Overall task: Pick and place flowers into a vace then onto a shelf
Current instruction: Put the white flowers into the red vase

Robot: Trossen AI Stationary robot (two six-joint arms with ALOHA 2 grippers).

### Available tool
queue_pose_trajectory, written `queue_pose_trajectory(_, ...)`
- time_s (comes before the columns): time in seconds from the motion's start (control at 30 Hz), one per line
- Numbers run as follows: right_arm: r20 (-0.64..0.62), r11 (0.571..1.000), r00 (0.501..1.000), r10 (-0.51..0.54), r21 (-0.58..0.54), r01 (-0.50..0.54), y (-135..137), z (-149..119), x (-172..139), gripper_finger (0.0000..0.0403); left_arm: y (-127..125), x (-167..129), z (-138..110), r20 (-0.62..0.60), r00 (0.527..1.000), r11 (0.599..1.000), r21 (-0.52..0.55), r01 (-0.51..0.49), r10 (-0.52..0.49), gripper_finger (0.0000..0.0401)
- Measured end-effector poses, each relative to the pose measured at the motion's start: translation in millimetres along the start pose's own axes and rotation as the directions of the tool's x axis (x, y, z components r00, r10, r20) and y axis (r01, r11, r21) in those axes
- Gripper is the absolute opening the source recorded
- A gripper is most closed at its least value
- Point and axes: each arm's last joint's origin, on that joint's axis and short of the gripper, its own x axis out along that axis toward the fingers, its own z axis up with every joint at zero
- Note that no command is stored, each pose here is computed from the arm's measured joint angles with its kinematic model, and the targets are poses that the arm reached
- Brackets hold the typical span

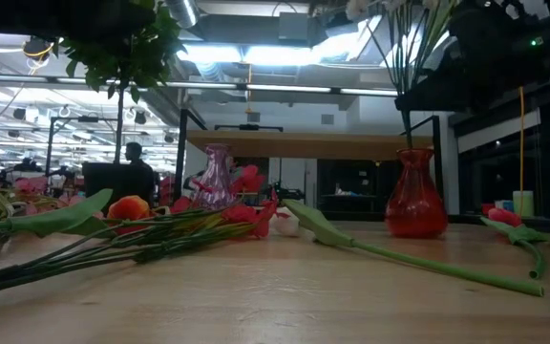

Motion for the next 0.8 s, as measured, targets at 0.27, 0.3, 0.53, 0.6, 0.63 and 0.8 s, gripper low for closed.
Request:
queue_pose_trajectory(0.27,-0.031,0.999,0.999,0.014,0.042,-0.012,-0.6,-3.5,0.0,0.0047,0.0,0.0,0.0,0.000,1.000,1.000,-0.001,0.000,0.000,0.0005)
queue_pose_trajectory(0.3,-0.031,0.999,0.999,0.013,0.043,-0.012,-0.7,-3.5,-0.1,0.0054,0.0,0.0,0.0,0.000,1.000,1.000,-0.001,0.000,0.000,0.0004)
queue_pose_trajectory(0.53,-0.032,1.000,0.999,0.014,0.019,-0.013,-0.7,-3.7,0.0,0.0107,0.0,0.0,0.0,0.000,1.000,1.000,-0.002,0.000,0.000,0.0006)
queue_pose_trajectory(0.6,-0.032,1.000,0.999,0.014,0.019,-0.013,-0.7,-3.7,0.0,0.0123,0.0,0.0,0.0,0.000,1.000,1.000,-0.002,0.000,0.000,0.0005)
queue_pose_trajectory(0.63,-0.032,1.000,0.999,0.014,0.019,-0.013,-0.7,-3.6,-0.1,0.0131,0.1,0.0,0.0,0.000,1.000,1.000,-0.002,0.000,0.000,0.0004)
queue_pose_trajectory(0.8,-0.033,1.000,0.999,0.013,-0.004,-0.014,-0.7,-3.7,-0.1,0.0158,0.0,0.0,0.0,0.000,1.000,1.000,-0.003,0.000,0.000,0.0002)
